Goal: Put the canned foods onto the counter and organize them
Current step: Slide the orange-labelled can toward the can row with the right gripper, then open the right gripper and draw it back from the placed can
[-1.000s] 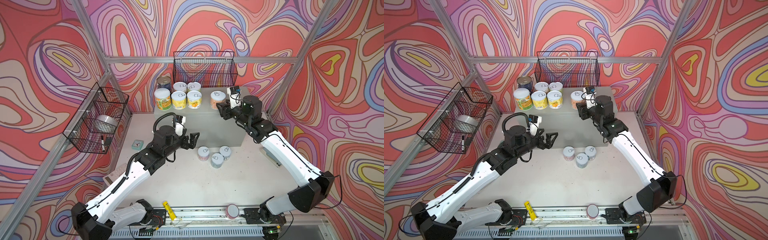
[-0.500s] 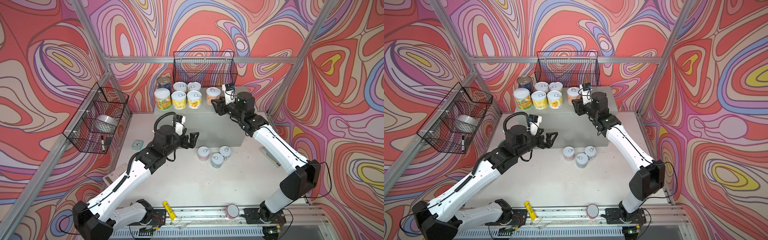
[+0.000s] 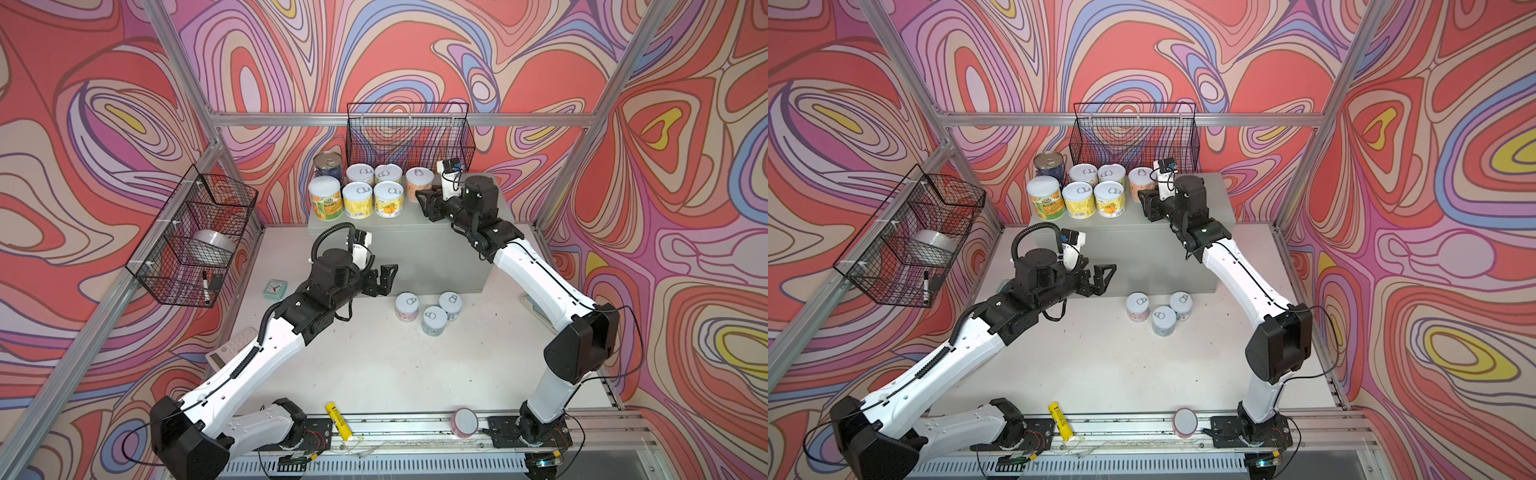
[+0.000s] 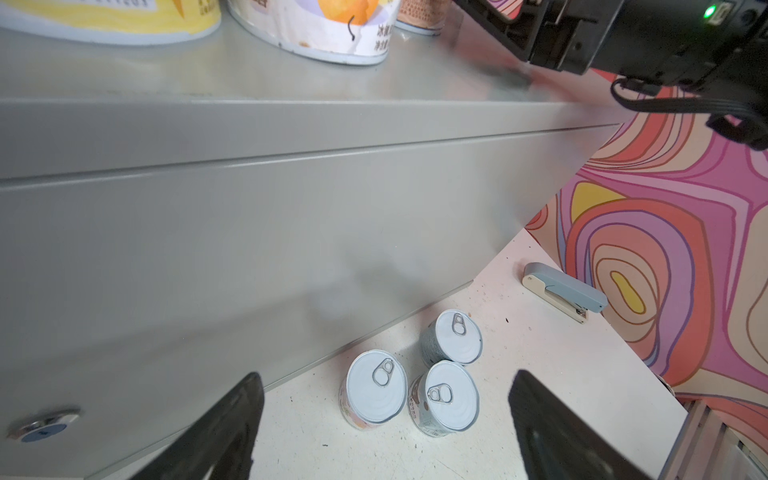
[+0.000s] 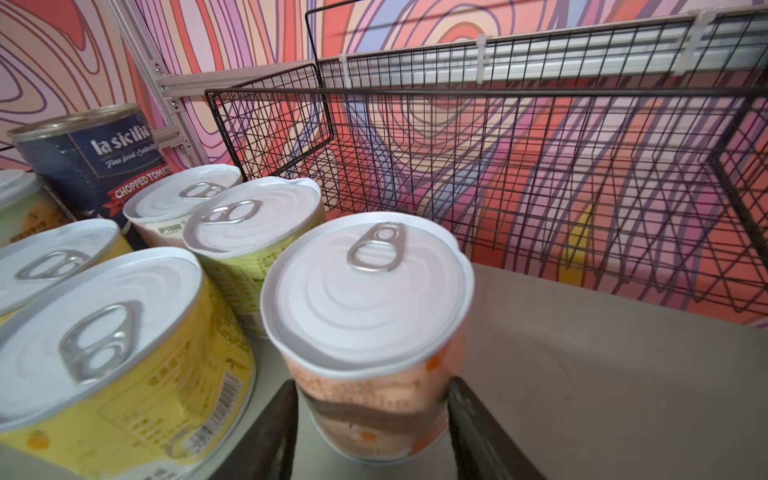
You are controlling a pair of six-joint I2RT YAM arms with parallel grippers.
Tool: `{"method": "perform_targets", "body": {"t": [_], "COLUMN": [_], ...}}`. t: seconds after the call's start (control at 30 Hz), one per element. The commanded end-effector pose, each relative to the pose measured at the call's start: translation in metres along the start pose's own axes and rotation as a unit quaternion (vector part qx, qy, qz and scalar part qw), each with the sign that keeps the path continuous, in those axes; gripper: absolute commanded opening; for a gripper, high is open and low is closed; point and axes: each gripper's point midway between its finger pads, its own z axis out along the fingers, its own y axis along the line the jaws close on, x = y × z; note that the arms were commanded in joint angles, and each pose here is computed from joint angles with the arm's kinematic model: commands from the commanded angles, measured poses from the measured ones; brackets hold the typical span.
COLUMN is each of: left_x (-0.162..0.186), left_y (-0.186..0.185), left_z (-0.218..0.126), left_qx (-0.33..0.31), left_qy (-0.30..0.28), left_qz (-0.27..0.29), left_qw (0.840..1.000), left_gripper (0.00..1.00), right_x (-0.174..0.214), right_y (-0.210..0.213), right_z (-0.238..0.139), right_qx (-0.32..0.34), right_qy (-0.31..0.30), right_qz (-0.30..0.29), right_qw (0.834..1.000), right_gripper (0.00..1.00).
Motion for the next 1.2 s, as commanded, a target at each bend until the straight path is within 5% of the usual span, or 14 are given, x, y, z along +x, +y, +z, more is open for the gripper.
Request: {"method": "perform_targets", "body": {"t": [0.0, 0.63, 0.83, 1.17], "left_x": [-0.01, -0.002, 0.006, 0.046], "left_y": [0.001, 0.005, 0.0, 0.007], "left_z": [-0.001, 0.002, 0.005, 0.003], "left_qx": [-0.002, -0.002, 0.02, 0.034], "left_qy": [-0.01, -0.005, 0.004, 0.012], "left_qz": [0.002, -0.007, 0.0, -0.007], "left_qw": [1.0, 1.0, 1.0, 0.999], "left_gripper": [0.93, 0.93, 0.94, 0.99], "right_x": [-0.001, -0.001, -0.011, -0.015], "right_y": [-0.009, -0.009, -0.01, 0.006], "right_z": [0.009, 0.012, -0.007, -0.094], "right_qx": [0.015, 0.014, 0.029, 0.018], "right_qy": [-0.003, 0.0, 0.009, 0.016], "right_qz": [0.006, 0.005, -0.006, 0.012], "right_qw": [1.0, 1.0, 1.0, 1.0], "right_gripper": [0.58, 0.59, 0.59, 0.7]}}
